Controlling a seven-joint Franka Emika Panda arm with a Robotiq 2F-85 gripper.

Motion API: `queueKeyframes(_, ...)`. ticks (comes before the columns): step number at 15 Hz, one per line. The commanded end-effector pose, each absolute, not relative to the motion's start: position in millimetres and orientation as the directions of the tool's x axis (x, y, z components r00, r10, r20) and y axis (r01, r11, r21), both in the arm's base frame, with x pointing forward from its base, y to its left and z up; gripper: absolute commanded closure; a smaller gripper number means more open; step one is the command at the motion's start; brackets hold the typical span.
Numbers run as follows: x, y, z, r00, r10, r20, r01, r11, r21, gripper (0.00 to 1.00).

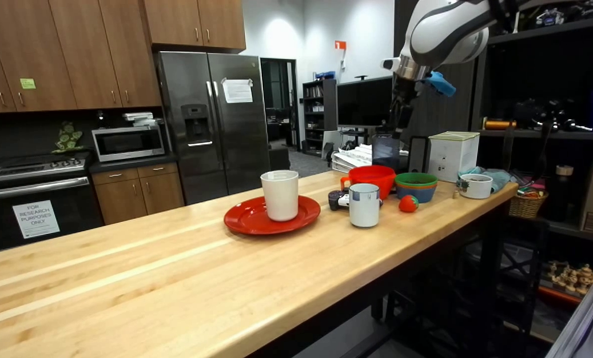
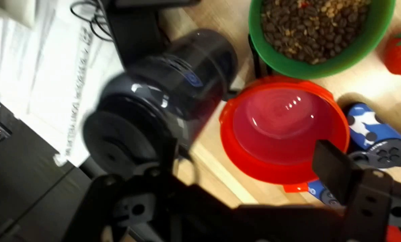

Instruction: Move the mug to the left

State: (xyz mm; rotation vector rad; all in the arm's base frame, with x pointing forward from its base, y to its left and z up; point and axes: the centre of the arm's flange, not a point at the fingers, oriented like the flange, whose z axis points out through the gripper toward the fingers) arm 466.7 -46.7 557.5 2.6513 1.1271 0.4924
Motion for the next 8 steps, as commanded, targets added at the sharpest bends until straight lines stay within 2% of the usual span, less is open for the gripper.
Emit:
queueKeyframes(1,465.2,-59.5,557.3,0.689,0.692,0.215,0.616,-0.716,0.330,0.00)
queueKeyframes(8,463.2,-73.3,557.0,0.738,0.639,0.216,0.560,-0.759,0.332,0.00)
